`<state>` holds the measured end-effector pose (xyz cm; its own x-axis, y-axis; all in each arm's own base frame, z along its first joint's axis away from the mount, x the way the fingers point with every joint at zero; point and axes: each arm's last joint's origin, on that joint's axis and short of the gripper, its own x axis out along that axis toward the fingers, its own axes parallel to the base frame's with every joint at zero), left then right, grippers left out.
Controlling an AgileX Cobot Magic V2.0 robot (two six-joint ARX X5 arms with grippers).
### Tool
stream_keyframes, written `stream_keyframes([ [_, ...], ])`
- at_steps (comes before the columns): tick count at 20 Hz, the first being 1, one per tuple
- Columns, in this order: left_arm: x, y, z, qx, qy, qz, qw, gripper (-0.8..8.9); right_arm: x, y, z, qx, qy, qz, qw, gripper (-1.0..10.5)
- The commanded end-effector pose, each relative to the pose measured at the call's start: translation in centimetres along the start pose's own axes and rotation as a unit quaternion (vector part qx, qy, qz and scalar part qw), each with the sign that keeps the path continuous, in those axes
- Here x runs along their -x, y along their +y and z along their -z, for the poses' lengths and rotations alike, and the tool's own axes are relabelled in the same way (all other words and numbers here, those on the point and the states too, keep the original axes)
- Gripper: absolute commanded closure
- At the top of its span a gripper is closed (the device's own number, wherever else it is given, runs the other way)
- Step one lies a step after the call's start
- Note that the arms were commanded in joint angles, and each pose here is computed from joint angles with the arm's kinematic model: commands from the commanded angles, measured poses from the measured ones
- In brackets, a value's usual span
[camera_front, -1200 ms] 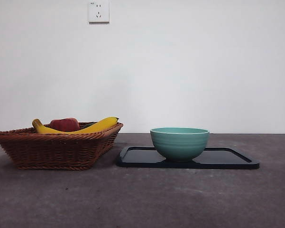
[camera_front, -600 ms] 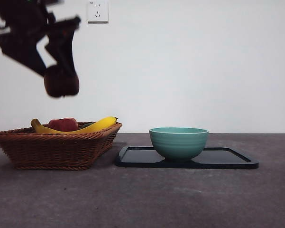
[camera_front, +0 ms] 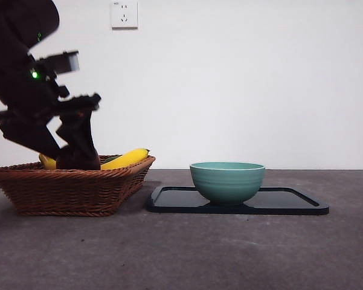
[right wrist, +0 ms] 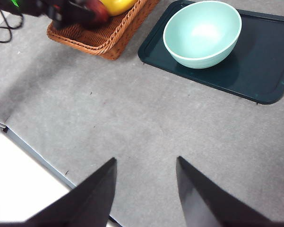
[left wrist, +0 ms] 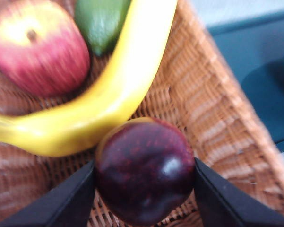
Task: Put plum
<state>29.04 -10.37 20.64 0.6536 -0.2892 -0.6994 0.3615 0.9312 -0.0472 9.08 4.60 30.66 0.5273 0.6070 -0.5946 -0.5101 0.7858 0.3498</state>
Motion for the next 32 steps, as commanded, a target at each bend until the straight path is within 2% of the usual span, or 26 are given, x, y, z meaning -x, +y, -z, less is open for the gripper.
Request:
stream_keyframes([
  [1,-1.4,0.0,0.4,-0.015,0.012,0.003,1.0,6.0,0.1,0.1,-0.2,-0.001,-0.005,-0.002,1.0,7.4],
  [7,-2.5,0.1,1.0,-0.027,0.032,0.003,0.999,5.78,0.1,0.1,-0.2,-0.001,-0.005,-0.002,1.0,7.4],
  [10,-2.5,0.0,1.0,-0.026,0.032,0.004,0.999,4.14,0.1,0.1,-0.2,-0.001,-0.005,-0.002,1.0,7.4],
  [15,-1.5,-0.1,0.2,-0.023,0.012,0.004,1.0,4.07,0.1,0.1,-0.2,-0.001,-0.005,-0.002,1.0,7.4],
  [21,2.8,-0.5,-2.3,-0.008,-0.06,0.007,0.998,4.07,0.1,0.1,-0.2,-0.001,-0.006,-0.003,1.0,7.4],
  [25,6.5,-1.5,-2.9,0.002,-0.092,0.084,0.992,4.08,0.1,0.1,-0.2,-0.001,-0.006,-0.003,1.0,7.4],
  [29,10.1,-2.5,-2.6,-0.002,-0.1,0.164,0.981,4.09,0.1,0.1,-0.2,-0.001,-0.006,-0.003,1.0,7.4],
  [32,12.2,-2.9,-1.8,-0.006,-0.089,0.185,0.979,4.08,0.1,0.1,-0.2,-0.001,-0.006,-0.002,1.0,7.4],
])
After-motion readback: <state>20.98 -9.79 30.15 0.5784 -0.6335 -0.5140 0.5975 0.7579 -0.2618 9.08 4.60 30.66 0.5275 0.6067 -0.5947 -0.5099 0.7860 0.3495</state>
